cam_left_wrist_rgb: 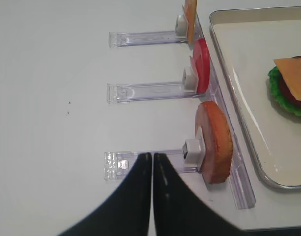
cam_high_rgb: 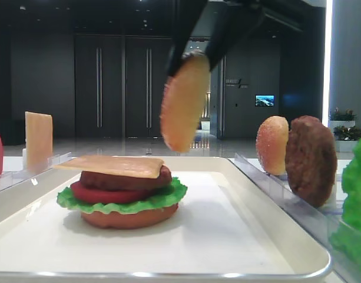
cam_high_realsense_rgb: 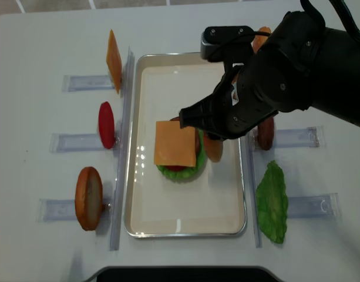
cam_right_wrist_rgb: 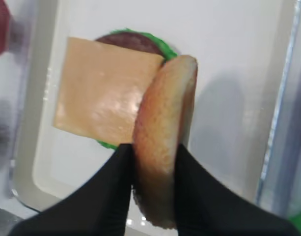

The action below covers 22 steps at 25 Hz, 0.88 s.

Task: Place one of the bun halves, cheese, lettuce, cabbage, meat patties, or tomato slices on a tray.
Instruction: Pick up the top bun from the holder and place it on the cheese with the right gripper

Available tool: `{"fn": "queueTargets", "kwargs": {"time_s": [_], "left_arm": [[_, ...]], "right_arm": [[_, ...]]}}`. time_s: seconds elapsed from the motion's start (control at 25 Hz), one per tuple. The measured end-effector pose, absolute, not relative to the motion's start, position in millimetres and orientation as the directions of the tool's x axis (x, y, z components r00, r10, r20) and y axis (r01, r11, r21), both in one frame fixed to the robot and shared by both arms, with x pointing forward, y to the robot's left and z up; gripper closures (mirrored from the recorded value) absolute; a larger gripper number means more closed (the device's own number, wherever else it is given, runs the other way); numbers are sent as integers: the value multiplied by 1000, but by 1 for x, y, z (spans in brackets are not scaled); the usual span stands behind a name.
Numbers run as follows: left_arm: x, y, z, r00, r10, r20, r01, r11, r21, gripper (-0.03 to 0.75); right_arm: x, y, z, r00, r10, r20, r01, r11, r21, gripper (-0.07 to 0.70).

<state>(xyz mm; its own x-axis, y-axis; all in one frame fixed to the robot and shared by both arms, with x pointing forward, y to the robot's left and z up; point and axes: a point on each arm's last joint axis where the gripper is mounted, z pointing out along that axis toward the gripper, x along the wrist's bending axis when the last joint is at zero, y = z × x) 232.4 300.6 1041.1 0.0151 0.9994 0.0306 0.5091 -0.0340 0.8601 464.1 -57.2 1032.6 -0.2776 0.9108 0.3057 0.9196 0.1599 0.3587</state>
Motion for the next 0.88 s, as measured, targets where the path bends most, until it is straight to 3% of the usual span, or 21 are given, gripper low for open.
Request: {"fn": "queueTargets", "kwargs": {"time_s": [0.24, 0.44, 0.56, 0.68, 0.88], "left_arm": [[232, 301, 1041, 15, 999, 31, 509, -34, 860, 722], [232, 301, 1041, 15, 999, 31, 509, -34, 860, 722], [232, 301, 1041, 15, 999, 31, 509, -34, 860, 722], [232, 301, 1041, 15, 999, 31, 509, -34, 860, 722], [232, 301, 1041, 15, 999, 31, 509, -34, 860, 722]], "right_arm": [[461, -36, 1046, -374, 763, 527, 897, 153, 415, 453], [470, -40, 1054, -431, 605, 670, 888, 151, 435, 453], [480, -53, 1051, -417, 491, 765, 893, 65, 445, 453], [487, -67, 1040, -419, 464, 781, 885, 13, 466, 453], [491, -72, 1037, -440, 476, 762, 868, 8, 496, 453]]}}
